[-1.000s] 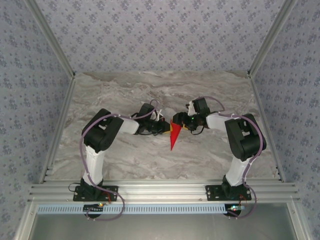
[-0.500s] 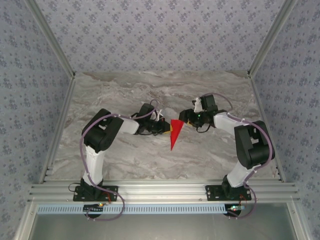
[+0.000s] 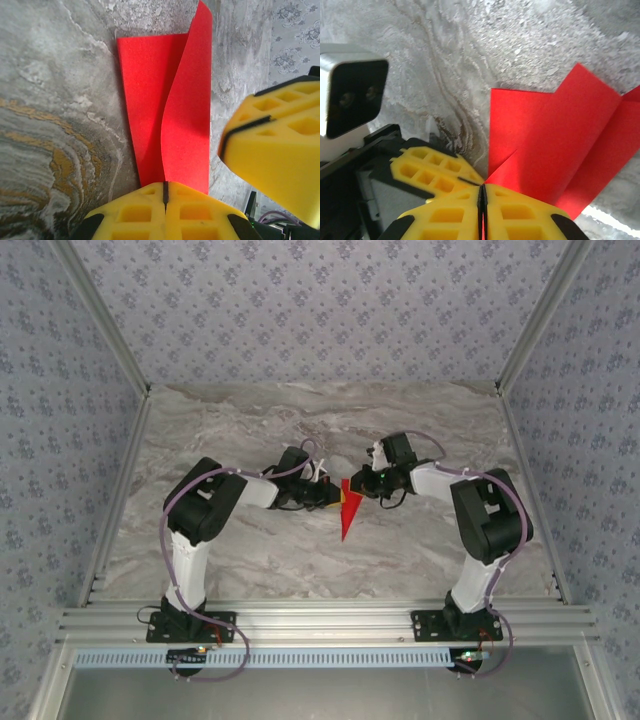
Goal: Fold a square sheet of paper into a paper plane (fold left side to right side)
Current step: Fold the wing for the fifth time at the center of the table.
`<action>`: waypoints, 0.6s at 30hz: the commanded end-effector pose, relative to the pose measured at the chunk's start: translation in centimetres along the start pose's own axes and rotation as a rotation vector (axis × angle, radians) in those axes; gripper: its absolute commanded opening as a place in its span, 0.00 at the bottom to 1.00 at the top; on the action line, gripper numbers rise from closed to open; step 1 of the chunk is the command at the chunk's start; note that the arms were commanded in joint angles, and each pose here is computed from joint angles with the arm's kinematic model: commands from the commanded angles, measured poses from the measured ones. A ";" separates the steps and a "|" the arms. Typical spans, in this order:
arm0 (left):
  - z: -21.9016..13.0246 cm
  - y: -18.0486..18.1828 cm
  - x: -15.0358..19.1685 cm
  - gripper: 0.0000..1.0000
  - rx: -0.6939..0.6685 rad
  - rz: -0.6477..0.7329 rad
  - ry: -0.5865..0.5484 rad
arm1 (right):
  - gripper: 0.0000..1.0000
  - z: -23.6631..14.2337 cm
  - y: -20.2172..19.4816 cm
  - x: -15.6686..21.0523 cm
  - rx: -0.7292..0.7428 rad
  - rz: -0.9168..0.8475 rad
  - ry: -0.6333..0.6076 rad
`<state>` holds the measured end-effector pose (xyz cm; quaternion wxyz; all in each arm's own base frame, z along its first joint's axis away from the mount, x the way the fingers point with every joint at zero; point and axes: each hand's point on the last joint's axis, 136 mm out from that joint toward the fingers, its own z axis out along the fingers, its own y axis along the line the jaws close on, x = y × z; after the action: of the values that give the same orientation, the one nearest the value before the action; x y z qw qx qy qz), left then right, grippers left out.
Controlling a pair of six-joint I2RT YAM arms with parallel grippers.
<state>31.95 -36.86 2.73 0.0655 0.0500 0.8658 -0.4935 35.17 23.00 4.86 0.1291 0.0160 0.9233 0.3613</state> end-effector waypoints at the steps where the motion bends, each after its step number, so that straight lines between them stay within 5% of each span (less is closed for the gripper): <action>1: 0.2 3.0 0.3 0.00 -0.108 -0.025 0.000 | 0.10 0.4 -0.6 -0.7 0.034 -0.008 -0.003; 18: 0.0 3.8 0.0 0.00 -0.148 -0.041 -0.012 | 0.09 0.9 -2.9 -0.2 0.108 -0.019 0.008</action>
<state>32.08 -36.75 2.61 0.0613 0.0476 0.8713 -0.4845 35.70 22.16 3.18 0.1322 0.0133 0.9356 0.3271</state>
